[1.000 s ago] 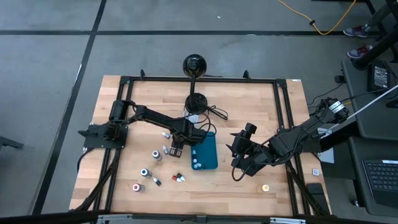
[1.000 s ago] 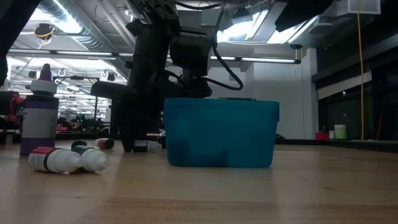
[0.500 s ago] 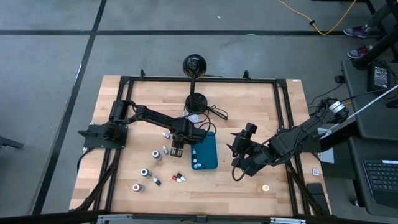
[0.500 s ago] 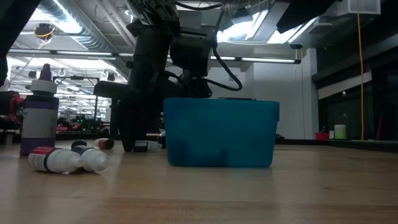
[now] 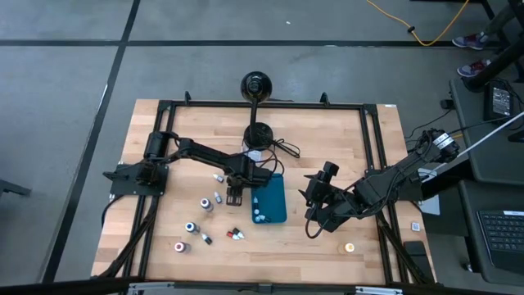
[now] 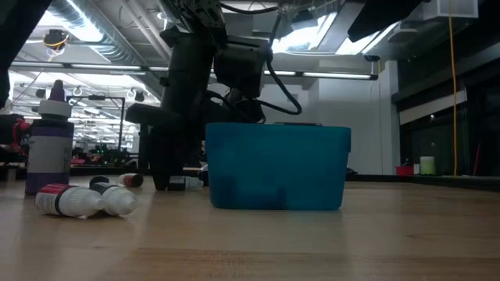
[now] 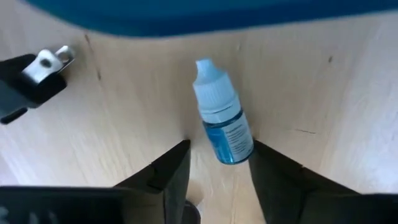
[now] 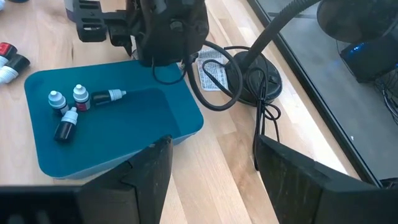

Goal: Pick & Place food coloring
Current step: Put the blue small food coloring bottle into the bin

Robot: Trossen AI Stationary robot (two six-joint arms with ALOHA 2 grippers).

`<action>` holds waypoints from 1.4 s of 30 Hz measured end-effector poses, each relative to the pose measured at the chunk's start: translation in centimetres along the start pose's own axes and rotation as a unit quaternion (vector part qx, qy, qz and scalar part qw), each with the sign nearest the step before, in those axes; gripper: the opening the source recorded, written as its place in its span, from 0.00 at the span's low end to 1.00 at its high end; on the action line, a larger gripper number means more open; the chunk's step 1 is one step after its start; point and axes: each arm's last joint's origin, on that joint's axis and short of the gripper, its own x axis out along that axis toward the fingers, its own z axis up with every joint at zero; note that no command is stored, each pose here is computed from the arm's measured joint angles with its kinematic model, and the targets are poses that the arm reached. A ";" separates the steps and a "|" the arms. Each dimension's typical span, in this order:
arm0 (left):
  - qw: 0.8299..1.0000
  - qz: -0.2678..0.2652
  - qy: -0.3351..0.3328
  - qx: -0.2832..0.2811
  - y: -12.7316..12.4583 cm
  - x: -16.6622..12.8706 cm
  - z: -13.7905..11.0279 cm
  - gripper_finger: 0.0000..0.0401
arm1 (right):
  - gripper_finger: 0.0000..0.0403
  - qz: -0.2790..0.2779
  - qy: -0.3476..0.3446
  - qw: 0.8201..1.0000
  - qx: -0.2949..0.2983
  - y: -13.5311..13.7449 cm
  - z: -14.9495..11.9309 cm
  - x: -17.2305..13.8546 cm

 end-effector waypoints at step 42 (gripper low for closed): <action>0.989 0.006 -0.035 -0.145 0.9 -0.3 0.5 0.52 | 0.58 0.000 0.000 1.000 -0.002 0.0 0.0 0.0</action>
